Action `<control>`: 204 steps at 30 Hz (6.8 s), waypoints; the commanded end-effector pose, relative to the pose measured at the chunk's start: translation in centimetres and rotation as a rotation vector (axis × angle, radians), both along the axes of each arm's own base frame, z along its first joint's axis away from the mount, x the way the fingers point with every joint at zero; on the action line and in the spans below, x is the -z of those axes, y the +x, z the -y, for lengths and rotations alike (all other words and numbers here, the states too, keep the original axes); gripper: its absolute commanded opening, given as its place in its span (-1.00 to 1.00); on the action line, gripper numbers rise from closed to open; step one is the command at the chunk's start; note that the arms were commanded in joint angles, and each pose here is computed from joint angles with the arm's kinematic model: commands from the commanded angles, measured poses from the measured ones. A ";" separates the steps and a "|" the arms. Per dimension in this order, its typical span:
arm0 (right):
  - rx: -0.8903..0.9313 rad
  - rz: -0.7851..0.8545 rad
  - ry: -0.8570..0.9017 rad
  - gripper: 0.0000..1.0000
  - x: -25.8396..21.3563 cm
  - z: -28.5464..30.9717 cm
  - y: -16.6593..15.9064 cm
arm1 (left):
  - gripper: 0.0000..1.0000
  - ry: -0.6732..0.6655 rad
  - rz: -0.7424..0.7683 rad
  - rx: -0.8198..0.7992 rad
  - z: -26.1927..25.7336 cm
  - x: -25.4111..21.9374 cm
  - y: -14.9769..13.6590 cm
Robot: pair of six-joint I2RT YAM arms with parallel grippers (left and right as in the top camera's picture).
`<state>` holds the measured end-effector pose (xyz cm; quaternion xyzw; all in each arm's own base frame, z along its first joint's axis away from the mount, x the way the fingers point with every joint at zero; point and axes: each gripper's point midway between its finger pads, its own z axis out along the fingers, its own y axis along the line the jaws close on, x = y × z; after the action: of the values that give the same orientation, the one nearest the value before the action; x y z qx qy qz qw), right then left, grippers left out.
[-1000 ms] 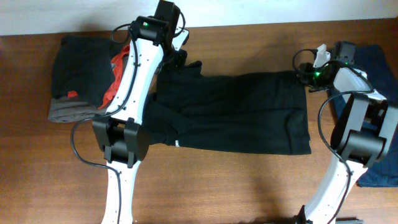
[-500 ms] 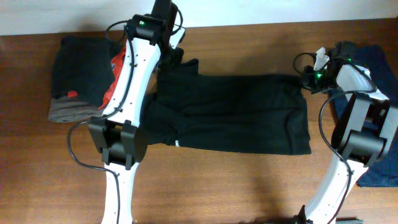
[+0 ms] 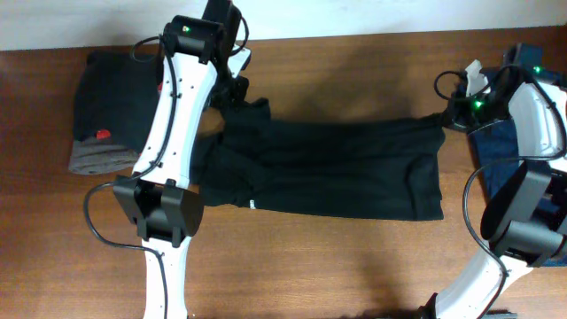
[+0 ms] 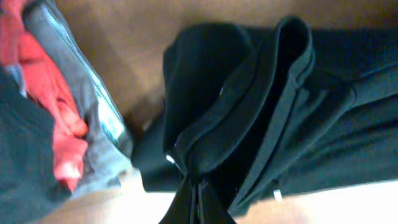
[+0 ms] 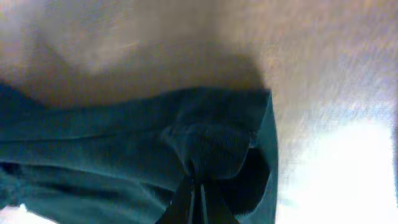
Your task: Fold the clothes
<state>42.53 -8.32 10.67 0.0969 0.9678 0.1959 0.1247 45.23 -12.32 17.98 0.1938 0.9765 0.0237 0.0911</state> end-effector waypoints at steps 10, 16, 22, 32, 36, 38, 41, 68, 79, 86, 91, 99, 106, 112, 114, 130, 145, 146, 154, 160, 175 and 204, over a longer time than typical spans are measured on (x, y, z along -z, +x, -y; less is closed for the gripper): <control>-0.017 -0.285 0.017 -0.92 -0.7 -1.3 -7.1 | -0.98 -0.071 -0.234 -0.004 0.5 2.3 -5.6; -0.038 -0.362 -0.017 -0.92 -0.5 -1.6 -8.7 | -0.99 -0.012 -0.342 -0.014 -0.7 4.6 -8.0; 0.006 -0.458 -0.123 -0.92 -0.2 -0.1 -10.2 | -0.99 -0.002 -0.348 -0.053 -2.4 4.0 -9.0; 0.000 -0.512 -0.148 -0.92 -0.3 -0.5 -11.2 | -0.96 0.032 -0.430 -0.063 -3.4 6.0 -10.9; 0.011 -0.544 -0.176 -0.83 -0.2 -0.3 -11.7 | -0.81 0.032 -0.426 -0.062 -3.4 6.0 -10.9; 0.004 -0.561 -0.177 -0.74 -0.3 -0.5 -12.1 | -0.76 0.051 -0.422 -0.063 -3.7 6.0 -10.8; -0.002 -0.582 -0.186 -0.56 -0.5 -0.5 -12.6 | -0.60 0.071 -0.428 -0.078 -4.7 5.9 -10.9; -0.067 -0.236 0.059 0.36 9.0 -1.4 -9.4 | 0.39 -0.366 0.185 -0.114 -4.2 -11.5 -2.0; -0.031 -0.171 0.114 -0.92 8.2 -0.9 -8.4 | 0.38 -0.342 0.164 -0.101 -4.8 -11.2 -2.5; 0.137 -0.148 -0.107 -0.92 1.5 4.7 -7.9 | 0.37 -0.339 0.154 -0.127 -5.8 -11.1 -2.7; 0.197 -0.023 -0.159 -0.92 -5.1 4.2 -8.1 | 0.38 -0.341 0.154 -0.126 -5.7 -11.1 -2.7; -0.095 -0.092 -0.138 -0.92 -3.9 -7.5 -7.8 | 0.37 -0.344 0.153 -0.126 -5.7 -11.1 -2.7; -0.265 -0.175 -0.125 -0.92 1.8 -17.9 -7.1 | 0.37 -0.344 0.153 -0.126 -5.7 -11.1 -2.7; -0.352 -0.147 -0.080 -0.59 4.2 -23.3 -6.2 | 0.38 -0.344 0.153 -0.126 -5.7 -11.1 -2.7; -0.386 -0.101 -0.078 -0.36 3.3 -23.9 -5.7 | 0.38 -0.344 0.153 -0.126 -5.7 -11.1 -2.7; -0.200 -0.218 -0.075 -0.90 5.3 -15.5 -7.0 | 0.46 -0.343 0.159 -0.125 -5.7 -11.1 -2.6; -0.744 -0.168 0.131 -0.92 4.7 -27.8 -14.4 | 0.70 -0.342 0.164 -0.124 -5.7 -11.2 -2.5; -0.718 -0.129 0.084 -0.92 4.0 -26.7 -13.4 | 0.72 -0.336 0.160 -0.127 -5.8 -11.1 -2.5; -0.302 -0.050 -0.063 -0.92 2.6 -17.4 -7.1 | 0.72 -0.331 0.140 -0.131 -5.8 -10.5 -2.6; -0.402 -0.186 0.025 -0.92 6.4 -19.8 -9.1 | 0.73 -0.330 0.140 -0.131 -5.9 -10.5 -2.6; -0.606 0.099 -0.064 -0.92 -1.9 -23.1 -8.4 | 0.86 -0.316 -0.029 -0.152 -5.1 -5.6 -3.3; -0.288 0.102 -0.052 -0.91 -3.4 -16.0 -5.7 | 0.91 -0.712 -0.416 -0.117 7.2 17.5 -9.7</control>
<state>36.68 7.86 13.40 -0.0591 0.9694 0.1935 0.1393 38.17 -16.84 2.71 0.0798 0.9358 -0.3433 0.0054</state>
